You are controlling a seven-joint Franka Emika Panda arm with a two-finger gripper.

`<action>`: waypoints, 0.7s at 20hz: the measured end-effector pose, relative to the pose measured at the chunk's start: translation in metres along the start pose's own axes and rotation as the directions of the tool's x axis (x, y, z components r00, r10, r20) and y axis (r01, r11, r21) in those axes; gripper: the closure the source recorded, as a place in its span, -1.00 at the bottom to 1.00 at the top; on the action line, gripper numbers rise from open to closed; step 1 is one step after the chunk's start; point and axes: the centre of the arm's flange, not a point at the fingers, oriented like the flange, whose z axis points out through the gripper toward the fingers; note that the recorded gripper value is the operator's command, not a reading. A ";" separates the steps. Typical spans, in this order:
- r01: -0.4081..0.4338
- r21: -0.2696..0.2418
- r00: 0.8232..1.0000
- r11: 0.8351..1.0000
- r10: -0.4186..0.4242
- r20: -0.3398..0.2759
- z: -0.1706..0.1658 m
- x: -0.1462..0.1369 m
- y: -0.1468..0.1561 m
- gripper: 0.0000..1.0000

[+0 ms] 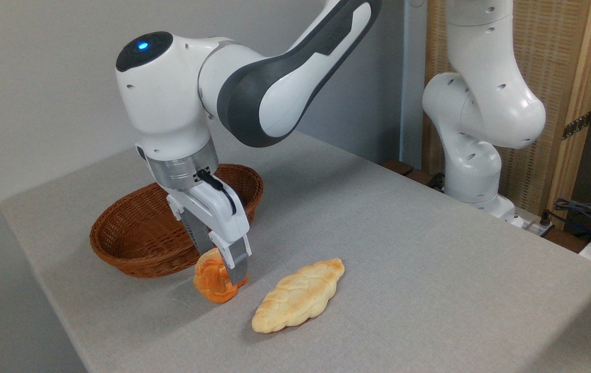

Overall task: Put bread into the basket
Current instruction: 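Close the gripper around the orange roll, then lift the orange roll and carry it over the wicker basket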

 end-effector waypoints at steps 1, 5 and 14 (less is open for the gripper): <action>-0.004 0.000 1.000 1.000 0.004 0.000 0.000 0.000 0.000 0.29; -0.005 0.000 1.000 1.000 0.005 -0.001 0.000 0.000 0.000 0.28; -0.006 0.012 1.000 1.000 0.006 -0.015 -0.009 0.001 0.000 0.25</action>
